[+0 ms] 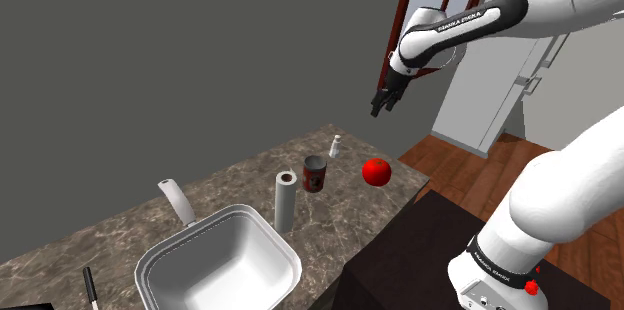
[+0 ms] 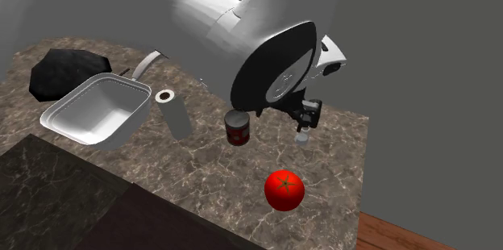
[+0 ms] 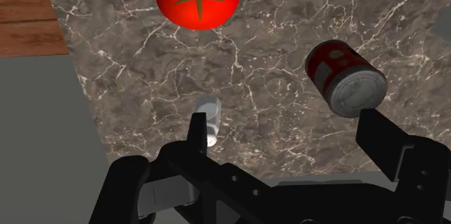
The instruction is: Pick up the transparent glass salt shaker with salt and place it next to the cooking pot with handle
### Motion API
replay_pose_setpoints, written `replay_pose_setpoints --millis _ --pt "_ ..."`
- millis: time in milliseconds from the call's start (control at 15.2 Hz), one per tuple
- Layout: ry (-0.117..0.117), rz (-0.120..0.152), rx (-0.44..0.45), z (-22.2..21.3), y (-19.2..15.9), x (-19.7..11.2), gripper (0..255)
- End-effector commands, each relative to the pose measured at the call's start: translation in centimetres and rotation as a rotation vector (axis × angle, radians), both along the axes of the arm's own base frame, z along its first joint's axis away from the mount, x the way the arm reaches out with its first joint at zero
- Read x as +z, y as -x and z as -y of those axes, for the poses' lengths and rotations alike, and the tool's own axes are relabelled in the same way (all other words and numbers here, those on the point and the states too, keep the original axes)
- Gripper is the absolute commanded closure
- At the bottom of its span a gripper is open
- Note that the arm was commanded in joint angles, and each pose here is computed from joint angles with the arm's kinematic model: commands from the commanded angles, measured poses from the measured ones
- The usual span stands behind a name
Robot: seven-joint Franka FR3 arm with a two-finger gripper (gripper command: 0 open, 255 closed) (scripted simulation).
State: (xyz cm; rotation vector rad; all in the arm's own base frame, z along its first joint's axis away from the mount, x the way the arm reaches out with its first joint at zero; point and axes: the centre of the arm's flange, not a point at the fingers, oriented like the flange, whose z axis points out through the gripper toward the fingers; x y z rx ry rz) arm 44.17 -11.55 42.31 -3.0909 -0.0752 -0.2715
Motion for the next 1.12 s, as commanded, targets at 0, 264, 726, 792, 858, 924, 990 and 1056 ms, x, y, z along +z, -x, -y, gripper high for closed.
replay_pose_setpoints --millis 0,264,726,792,858,924,990,1056 --pt "-0.007 0.007 0.008 0.7 -1.4 -2.1 0" --pt "-0.025 0.018 0.023 2.1 -4.5 -6.2 0" --pt "-0.055 0.036 0.049 4.3 -9.9 -13.4 0" --pt "-0.059 0.039 0.053 4.6 -10.7 -14.4 0" --pt "-0.063 0.042 0.057 4.8 -11.5 -15.4 0" --pt "-0.068 0.044 0.061 5.1 -12.3 -16.4 0" --pt "-0.072 0.047 0.064 5.4 -13.1 -17.4 0" --pt "-0.076 0.05 0.068 5.6 -13.9 -18.5 0"
